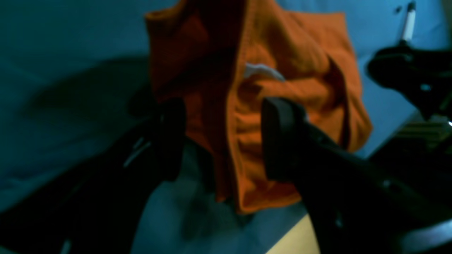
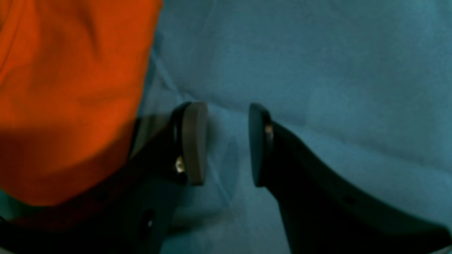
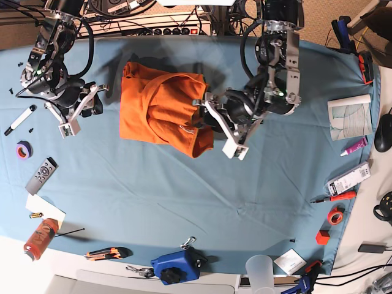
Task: Layout the t-shirt on the table in an organized manner, then fold the t-shirt properly
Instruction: 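Hold the bundle with both grippers and tuck its loose edges, then push and square the folded shirt with the left gripper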
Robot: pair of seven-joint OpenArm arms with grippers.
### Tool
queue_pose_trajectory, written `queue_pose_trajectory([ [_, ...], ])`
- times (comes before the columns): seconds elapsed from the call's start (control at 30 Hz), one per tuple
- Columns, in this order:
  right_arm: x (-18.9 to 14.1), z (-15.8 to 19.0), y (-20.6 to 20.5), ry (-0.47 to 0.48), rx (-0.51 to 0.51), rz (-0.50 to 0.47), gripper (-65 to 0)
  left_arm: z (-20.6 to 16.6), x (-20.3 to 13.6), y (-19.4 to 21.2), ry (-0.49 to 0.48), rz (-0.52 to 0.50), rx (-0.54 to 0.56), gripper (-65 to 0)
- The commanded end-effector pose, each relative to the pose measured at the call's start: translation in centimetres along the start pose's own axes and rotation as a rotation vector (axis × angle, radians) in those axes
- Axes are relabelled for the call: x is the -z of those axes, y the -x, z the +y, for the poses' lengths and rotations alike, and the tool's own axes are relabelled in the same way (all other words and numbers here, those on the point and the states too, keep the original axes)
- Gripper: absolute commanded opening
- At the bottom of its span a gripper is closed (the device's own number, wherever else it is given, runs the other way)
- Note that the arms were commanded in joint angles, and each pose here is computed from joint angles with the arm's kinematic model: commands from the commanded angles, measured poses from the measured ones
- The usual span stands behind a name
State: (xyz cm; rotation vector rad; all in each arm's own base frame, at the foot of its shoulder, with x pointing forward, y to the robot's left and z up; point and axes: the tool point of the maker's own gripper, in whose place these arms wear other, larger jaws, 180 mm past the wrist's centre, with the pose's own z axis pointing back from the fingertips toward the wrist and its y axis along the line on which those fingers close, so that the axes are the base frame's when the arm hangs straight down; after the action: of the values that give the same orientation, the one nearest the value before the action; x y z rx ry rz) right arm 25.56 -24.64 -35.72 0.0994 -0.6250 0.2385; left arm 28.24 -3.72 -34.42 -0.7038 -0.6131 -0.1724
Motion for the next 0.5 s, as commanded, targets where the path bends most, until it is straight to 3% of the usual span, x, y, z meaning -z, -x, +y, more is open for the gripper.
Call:
queue_pose_trajectory([
  [0.0, -0.5, -0.5, -1.3, 0.010, -0.014, -0.047, -45.0, -1.0, 0.1, -0.9, 0.052, -0.028, -0.003, -30.4],
  [0.17, -0.5, 0.3, -1.8, -0.030, 0.001, -0.076, -45.1, -1.0, 1.5, 1.2, 0.111, 0.036, -0.058, -30.4],
  [0.47, 1.0, 4.0, -1.7, -0.122, -0.071, -0.043, -45.0, -1.2, 2.4, 2.1, 0.157, 0.067, -0.089, -30.4],
])
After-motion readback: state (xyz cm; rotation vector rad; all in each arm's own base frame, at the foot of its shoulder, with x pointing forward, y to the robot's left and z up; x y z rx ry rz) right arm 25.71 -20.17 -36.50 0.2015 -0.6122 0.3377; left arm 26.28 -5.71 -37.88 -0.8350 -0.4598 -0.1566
